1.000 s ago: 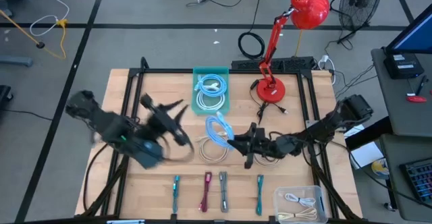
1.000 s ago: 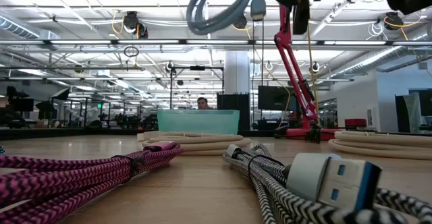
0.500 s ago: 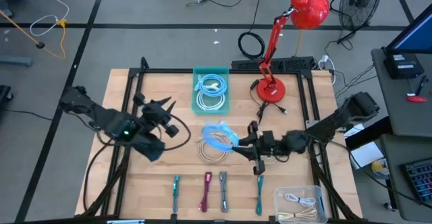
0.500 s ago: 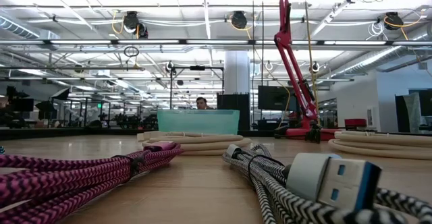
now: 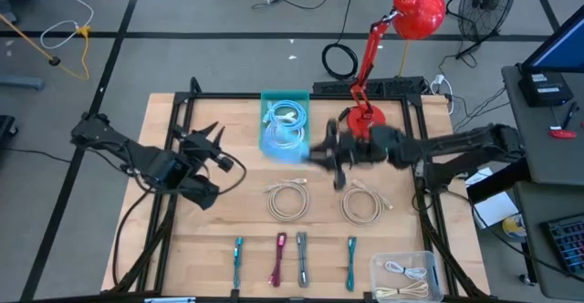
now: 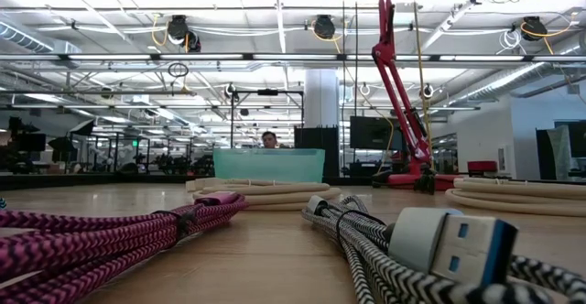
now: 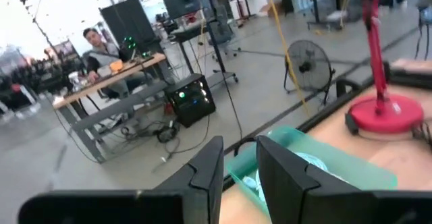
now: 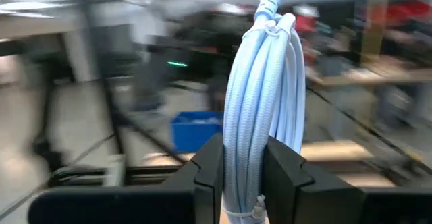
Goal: Pick & Place USB Port
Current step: Put the blue HDMI cable into the green bin
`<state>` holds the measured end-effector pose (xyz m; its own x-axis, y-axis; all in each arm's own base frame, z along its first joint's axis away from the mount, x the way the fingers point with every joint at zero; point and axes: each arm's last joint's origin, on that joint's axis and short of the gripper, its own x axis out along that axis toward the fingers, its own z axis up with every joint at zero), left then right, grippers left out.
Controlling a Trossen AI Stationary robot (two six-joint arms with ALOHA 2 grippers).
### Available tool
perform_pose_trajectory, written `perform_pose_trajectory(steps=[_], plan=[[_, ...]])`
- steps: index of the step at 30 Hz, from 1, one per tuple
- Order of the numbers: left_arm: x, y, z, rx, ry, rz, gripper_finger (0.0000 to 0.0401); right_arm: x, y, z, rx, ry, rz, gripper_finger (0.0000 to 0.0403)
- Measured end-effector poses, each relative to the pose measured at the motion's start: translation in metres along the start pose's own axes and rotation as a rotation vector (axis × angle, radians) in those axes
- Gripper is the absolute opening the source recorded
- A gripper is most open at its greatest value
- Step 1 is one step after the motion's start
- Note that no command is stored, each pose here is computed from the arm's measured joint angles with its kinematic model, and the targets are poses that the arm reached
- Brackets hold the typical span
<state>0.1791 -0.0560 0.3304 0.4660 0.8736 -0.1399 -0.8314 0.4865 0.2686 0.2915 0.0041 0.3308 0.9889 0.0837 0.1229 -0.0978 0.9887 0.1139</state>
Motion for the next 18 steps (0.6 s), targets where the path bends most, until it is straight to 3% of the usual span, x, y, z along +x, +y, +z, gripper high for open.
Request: perform_pose_trajectory(steps=[5,9,11,14,18], plan=[[0.0,0.025,-0.01,-0.162,-0.026,-0.005,0.0092,-0.011,-0.055,0.007,0.117,-0.025,-0.19,0.0057],[0.0,0.027,-0.017,-0.194,-0.02,-0.046,0.0092,-0.019,-0.081,0.014,0.148,-0.066,-0.261,0.0057],[0.001,0.021,-0.018,-0.155,-0.008,-0.097,0.0092,-0.022,-0.089,0.015,0.168,-0.074,-0.258,0.0057],[0.007,0.007,-0.015,-0.071,-0.002,-0.279,0.0092,-0.024,-0.096,0.017,0.193,-0.086,-0.233,0.0057],[0.022,-0.005,-0.002,-0.107,-0.184,-0.616,0.0092,-0.023,-0.094,0.016,0.22,-0.073,-0.157,0.0057]])
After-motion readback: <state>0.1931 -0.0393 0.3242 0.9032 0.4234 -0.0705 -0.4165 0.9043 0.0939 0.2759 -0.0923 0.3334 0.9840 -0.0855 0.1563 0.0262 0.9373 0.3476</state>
